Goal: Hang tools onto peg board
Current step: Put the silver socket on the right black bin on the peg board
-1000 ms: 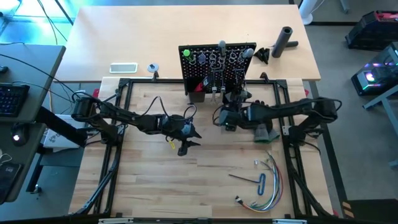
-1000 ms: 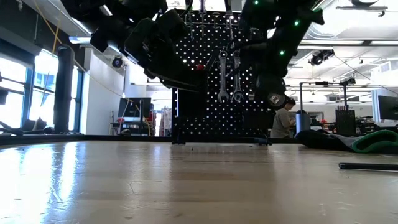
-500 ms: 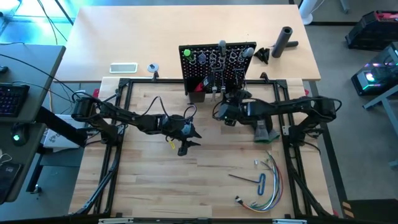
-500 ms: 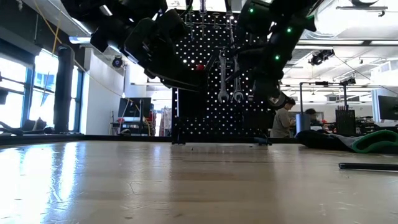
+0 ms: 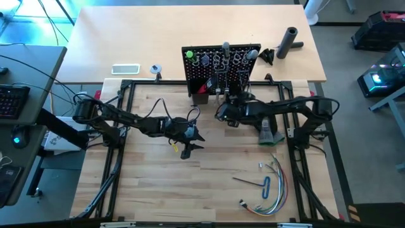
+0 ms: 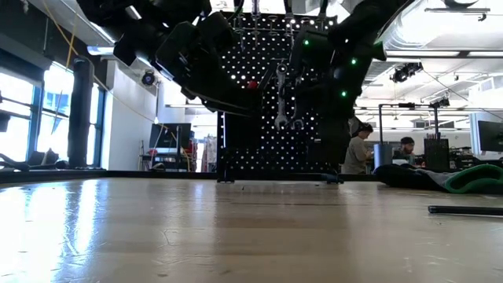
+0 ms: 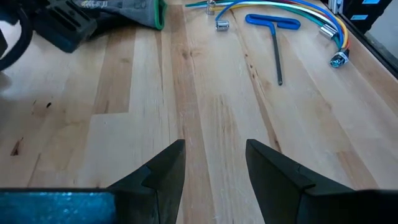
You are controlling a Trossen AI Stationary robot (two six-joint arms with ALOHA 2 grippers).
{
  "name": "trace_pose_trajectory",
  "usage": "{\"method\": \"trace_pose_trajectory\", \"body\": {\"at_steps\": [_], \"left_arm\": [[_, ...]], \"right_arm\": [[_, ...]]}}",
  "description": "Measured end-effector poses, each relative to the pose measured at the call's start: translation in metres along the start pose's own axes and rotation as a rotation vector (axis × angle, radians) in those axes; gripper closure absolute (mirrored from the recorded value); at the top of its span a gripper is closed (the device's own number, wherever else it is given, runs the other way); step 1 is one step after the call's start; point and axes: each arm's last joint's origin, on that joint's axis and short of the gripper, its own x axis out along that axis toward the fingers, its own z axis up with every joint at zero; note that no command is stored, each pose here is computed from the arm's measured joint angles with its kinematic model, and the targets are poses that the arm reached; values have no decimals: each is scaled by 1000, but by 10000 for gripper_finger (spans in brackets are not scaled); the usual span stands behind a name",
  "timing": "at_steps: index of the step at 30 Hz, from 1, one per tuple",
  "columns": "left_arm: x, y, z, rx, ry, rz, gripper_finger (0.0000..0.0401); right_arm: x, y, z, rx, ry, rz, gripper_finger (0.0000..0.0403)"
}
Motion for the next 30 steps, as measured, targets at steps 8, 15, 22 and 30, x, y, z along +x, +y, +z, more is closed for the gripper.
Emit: {"method": "trace_pose_trajectory", "body": {"at_steps": [8,15,22,30], "left_arm": [[0,0,0,0,0,0,240],[0,-1,0,-11,1,-1,240],[0,-2,0,-23,4,-5,240],[0,-2,0,-31,5,-5,240]], "right_arm": [[2,2,0,13,8,-5,336],[1,4,1,10,1,-3,300],[-8,4,1,6,-23,-6,269],[-35,-2,1,22,-110,66,267]]}}
